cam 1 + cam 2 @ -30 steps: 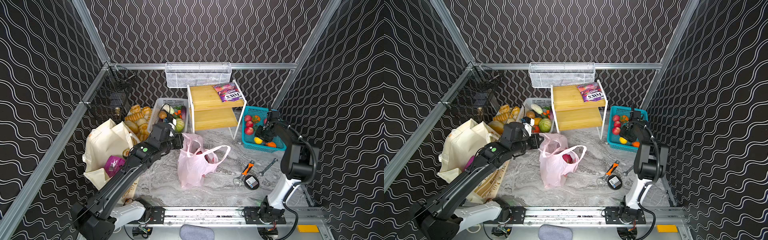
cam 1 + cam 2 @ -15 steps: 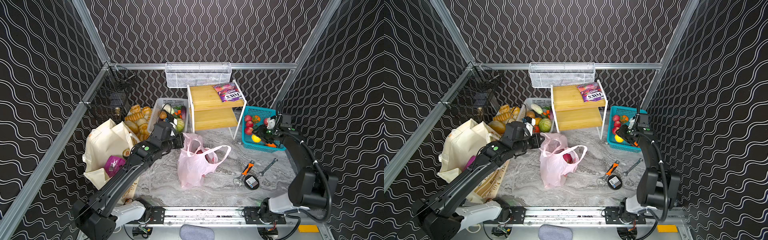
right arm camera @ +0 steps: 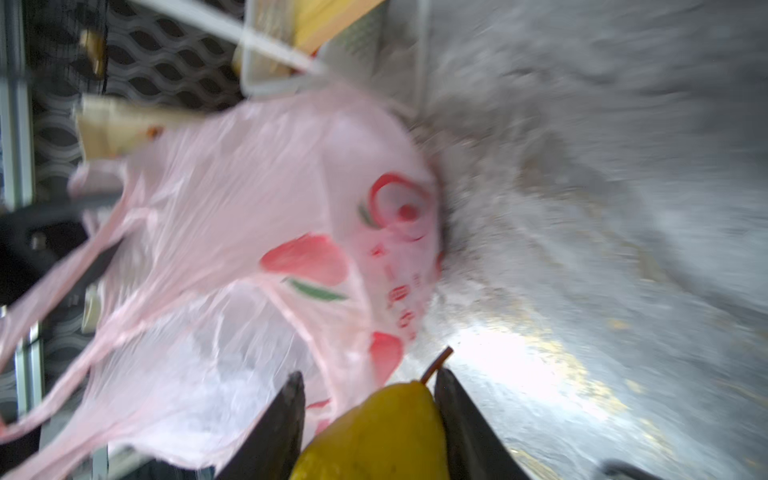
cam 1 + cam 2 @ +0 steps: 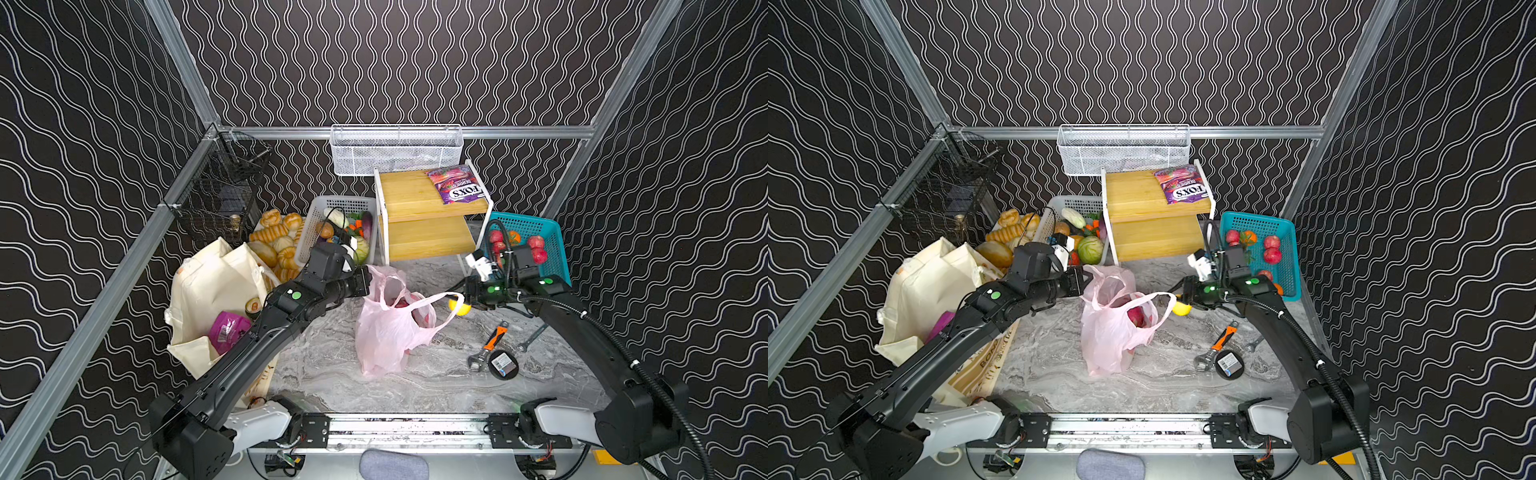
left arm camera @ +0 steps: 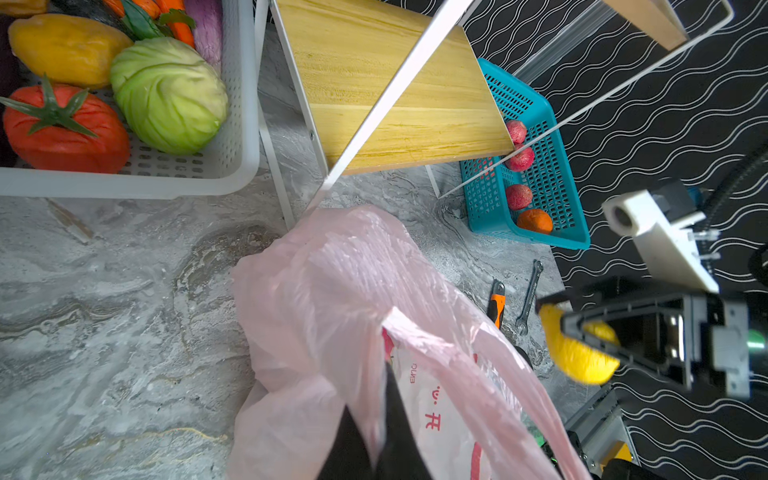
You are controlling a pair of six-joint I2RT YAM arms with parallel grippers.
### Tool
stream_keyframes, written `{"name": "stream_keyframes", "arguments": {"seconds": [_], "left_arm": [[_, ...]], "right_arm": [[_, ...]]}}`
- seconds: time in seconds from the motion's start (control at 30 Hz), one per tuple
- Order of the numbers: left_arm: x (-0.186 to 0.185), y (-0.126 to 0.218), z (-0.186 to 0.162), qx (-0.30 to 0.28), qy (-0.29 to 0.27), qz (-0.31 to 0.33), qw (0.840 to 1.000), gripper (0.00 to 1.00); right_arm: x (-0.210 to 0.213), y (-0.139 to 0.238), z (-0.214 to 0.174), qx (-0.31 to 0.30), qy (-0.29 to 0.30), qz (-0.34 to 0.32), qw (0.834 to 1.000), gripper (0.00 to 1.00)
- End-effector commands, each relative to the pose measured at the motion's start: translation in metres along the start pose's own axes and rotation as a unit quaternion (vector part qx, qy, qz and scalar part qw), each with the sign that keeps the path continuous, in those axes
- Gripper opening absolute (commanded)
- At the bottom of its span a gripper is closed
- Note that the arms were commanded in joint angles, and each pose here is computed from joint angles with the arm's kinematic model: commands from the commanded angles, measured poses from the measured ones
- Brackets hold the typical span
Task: Place the mixed food into the grocery bags and tie them
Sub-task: 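Carry the lemon into the pink bag held by the left gripper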
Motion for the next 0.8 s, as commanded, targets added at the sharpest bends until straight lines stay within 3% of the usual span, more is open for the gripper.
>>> {"name": "stream_keyframes", "arguments": {"seconds": [0.0, 0.33, 0.6, 0.77], "left_arm": [[-0.006, 0.0, 0.003, -0.008, -0.008, -0.019, 1.0, 0.0], [-0.004, 0.003, 0.002, -0.011, -0.005, -0.017, 1.0, 0.0], [-0.005, 0.001, 0.004, -0.01, -0.004, -0.018, 1.0, 0.0], [-0.004, 0.001, 0.004, -0.009, -0.006, -0.012, 1.0, 0.0]], "right_arm": [[0.025, -0.012, 0.006, -0.003, 0.069, 0.044, 0.997, 0.48], [0.081, -0.053, -0.014, 0.063, 0.174, 0.13, 0.974, 0.46], [0.089, -0.075, -0.02, 0.084, 0.205, 0.133, 0.966, 0.47], [0.095, -0.096, 0.016, 0.045, 0.224, 0.1, 0.968, 0.49]]}}
Point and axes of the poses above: each gripper's point midway between its finger pads, its own y axis back along the fingers, its own x axis along the line the jaws close on, z = x × y, the point moved 3 cm from there along y, back along the fingers, and after that the axes turned 10 degrees about y, right-handed, at the moved point
